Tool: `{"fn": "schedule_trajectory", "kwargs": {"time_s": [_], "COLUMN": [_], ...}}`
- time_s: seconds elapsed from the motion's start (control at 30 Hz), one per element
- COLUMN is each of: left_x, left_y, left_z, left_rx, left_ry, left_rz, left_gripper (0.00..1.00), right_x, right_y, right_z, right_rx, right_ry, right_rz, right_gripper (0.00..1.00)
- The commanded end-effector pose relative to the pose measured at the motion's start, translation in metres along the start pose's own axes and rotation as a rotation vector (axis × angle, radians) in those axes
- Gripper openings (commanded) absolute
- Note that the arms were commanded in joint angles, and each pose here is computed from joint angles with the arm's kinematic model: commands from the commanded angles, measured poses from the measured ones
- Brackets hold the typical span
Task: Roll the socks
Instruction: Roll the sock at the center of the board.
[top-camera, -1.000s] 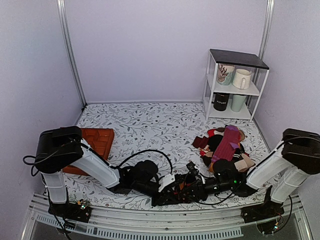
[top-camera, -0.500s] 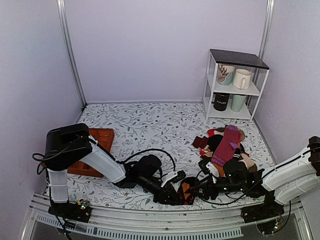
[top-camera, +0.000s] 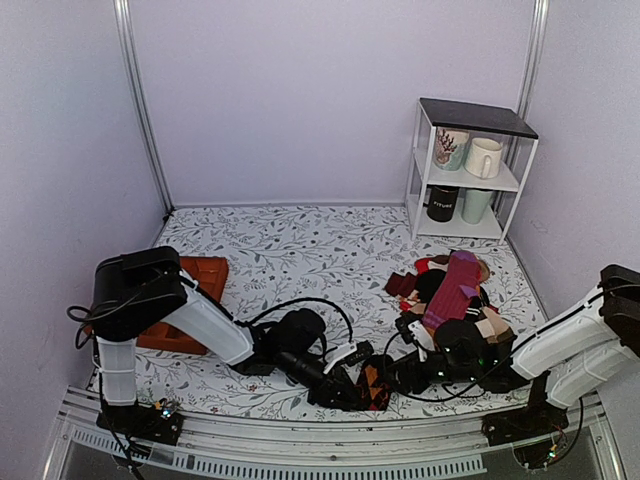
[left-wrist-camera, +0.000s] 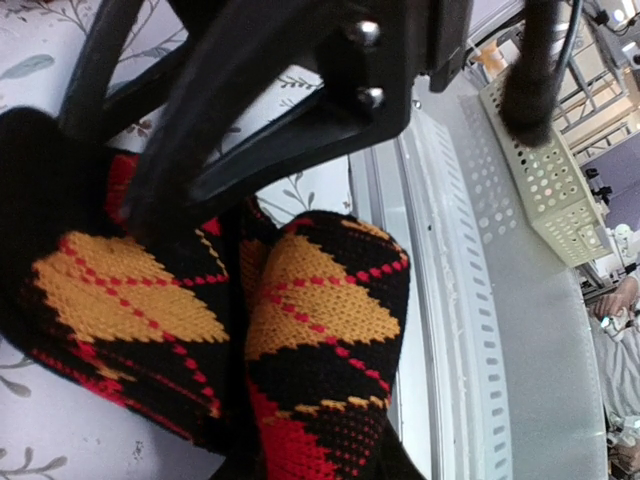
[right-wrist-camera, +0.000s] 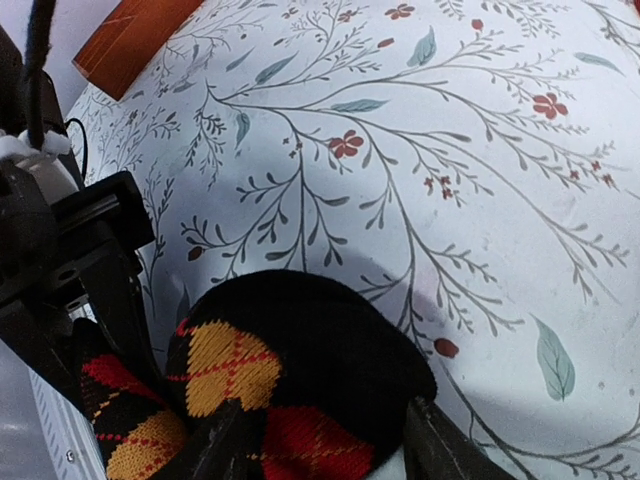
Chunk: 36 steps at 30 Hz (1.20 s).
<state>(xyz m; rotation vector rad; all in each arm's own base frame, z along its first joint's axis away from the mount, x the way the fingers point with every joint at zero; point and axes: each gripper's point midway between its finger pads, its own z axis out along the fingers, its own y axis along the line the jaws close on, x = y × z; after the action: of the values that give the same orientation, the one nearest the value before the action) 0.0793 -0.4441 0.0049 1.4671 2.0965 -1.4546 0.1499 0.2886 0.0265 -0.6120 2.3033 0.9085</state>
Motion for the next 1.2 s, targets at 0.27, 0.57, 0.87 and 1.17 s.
{"fn": "schedule_trajectory", "kwargs": {"time_s": [0.27, 0.57, 0.87, 1.17], "left_x": [0.143, 0.139, 0.173, 0.159], "left_y": [0.091, 0.103, 0.111, 0.092], "left_z": [-0.075, -0.118, -0.109, -0.097], "left_rx": [-0.686, -0.915, -0.891, -0.757], "left_ry": [0.367, 0.306, 0.383, 0.358], "left_rz": [-0.366, -0.393, -0.443, -0.408], "left_gripper": [0.0, 0.0, 0.0, 0.0], "right_x": [-0.016, -0.039, -0.097, -0.078], "right_y": [-0.009, -0.036, 0.004, 0.061], "right_z": [0.067, 0.085, 0.035, 0.002], "right_rx": [0.127, 0.249, 0.15, -0.181], "right_ry": [0.103, 0.081, -0.105, -0.081], "right_rz": [-0.117, -0.094, -0.26, -0.429], "right_gripper": [0.14, 0.13, 0.52, 0.57]}}
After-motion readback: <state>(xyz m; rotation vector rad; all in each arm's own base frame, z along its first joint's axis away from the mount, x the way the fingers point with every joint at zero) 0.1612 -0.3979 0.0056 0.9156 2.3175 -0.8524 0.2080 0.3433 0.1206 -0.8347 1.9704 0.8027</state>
